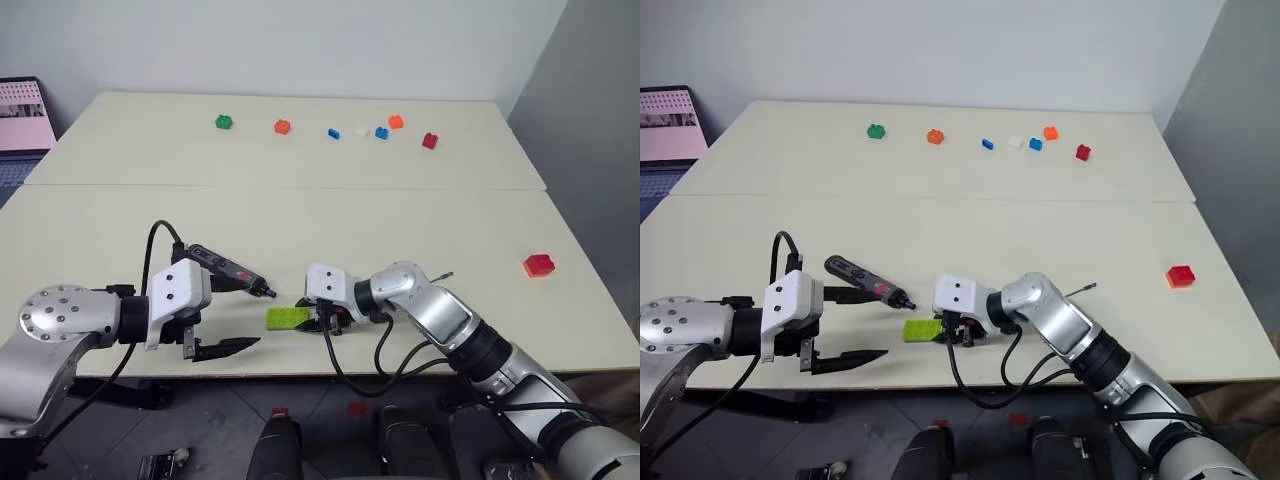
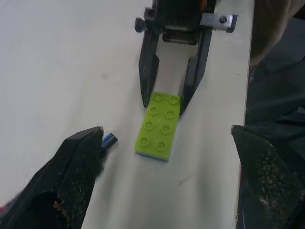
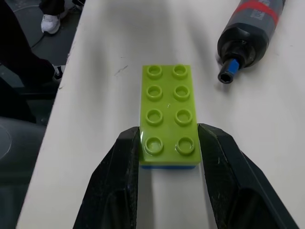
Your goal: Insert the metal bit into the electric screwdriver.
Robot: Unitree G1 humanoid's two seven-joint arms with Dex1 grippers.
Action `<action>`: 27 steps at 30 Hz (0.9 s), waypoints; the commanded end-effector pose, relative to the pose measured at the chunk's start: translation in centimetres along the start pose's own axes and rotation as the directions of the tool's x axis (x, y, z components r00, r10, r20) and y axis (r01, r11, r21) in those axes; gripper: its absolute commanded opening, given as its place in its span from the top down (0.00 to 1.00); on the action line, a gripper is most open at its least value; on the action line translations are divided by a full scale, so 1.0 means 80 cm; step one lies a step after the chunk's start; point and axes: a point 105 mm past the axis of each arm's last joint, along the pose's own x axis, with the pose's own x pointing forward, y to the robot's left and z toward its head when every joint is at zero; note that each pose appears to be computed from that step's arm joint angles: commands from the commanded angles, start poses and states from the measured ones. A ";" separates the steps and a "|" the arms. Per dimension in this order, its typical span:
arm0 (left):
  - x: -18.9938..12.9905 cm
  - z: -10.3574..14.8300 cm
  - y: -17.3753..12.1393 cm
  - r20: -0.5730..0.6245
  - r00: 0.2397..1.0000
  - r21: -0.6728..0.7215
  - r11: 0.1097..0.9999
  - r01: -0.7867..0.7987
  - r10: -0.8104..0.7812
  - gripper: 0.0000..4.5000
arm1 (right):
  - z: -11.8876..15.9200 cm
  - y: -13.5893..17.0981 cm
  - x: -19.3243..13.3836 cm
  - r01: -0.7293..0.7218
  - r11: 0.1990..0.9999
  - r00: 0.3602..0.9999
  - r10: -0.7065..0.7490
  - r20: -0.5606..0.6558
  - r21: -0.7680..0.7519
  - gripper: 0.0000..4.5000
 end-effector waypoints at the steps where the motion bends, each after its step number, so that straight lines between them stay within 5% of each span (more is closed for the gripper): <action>1: 0.006 0.029 0.004 0.094 0.995 0.029 0.999 -0.024 0.021 0.00 | 0.011 -0.023 -0.040 0.122 0.992 0.992 -0.122 0.036 -0.014 0.67; 10: 0.054 0.058 -0.007 0.248 0.967 0.044 0.998 0.045 -0.055 0.00 | -0.045 -0.049 -0.186 0.509 0.848 0.861 -0.500 -0.097 0.147 0.67; 19: 0.095 0.085 -0.001 0.394 0.916 0.070 0.996 0.058 -0.082 0.00 | -0.138 -0.019 -0.334 0.845 0.495 0.533 -0.751 -0.391 0.201 0.67; 22: 0.103 0.088 0.001 0.404 0.911 0.075 0.995 0.063 -0.088 0.00 | -0.164 -0.002 -0.358 0.893 0.359 0.447 -0.774 -0.449 0.270 0.67; 27: 0.107 0.086 0.002 0.405 0.908 0.085 0.993 0.079 -0.106 0.00 | -0.194 0.017 -0.371 0.915 0.286 0.398 -0.750 -0.529 0.284 0.67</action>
